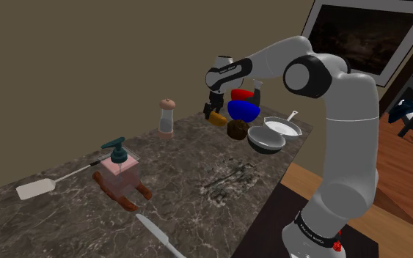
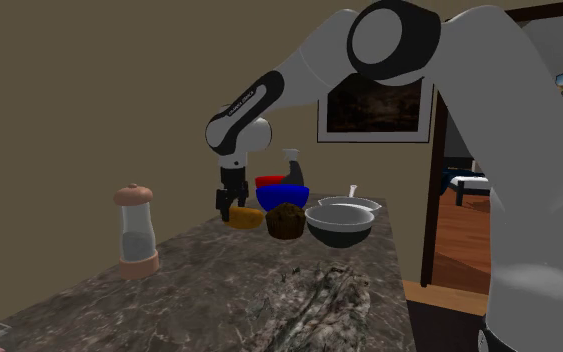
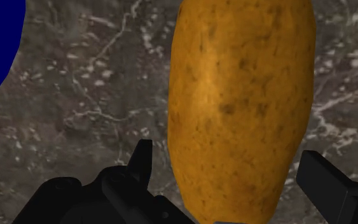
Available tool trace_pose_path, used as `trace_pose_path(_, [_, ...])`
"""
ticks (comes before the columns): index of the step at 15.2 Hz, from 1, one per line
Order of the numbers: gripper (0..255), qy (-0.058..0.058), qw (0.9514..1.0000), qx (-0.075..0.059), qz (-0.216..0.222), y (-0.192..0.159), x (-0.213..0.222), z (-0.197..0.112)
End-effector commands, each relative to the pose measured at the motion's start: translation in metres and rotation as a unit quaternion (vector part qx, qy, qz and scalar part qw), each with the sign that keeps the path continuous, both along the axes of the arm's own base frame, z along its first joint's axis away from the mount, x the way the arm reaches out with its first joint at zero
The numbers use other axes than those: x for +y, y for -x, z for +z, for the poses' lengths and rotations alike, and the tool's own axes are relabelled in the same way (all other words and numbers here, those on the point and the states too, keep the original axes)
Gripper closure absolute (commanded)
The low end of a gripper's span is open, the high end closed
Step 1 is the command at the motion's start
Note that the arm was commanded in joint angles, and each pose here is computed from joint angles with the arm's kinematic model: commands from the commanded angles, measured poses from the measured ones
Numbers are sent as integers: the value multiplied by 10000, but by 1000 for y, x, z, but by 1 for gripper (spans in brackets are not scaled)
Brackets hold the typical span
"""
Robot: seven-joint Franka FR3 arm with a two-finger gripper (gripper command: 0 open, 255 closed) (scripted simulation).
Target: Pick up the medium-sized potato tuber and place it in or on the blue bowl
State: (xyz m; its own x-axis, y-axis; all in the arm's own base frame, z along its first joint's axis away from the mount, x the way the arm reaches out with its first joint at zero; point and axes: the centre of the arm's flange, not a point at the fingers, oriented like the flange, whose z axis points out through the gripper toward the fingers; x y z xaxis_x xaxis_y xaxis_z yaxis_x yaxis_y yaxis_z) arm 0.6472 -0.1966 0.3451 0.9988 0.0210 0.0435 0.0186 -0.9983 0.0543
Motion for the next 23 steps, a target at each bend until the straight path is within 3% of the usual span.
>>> trace_pose_path(1, [0,0,10000,0,0,0,0,0])
trace_pose_path(2, [0,0,10000,0,0,0,0,0])
trace_pose_path(3, [255,0,10000,0,0,0,0,0])
trace_pose_path(12, [255,0,10000,0,0,0,0,0])
trace_pose_path(23, [255,0,10000,0,0,0,0,58])
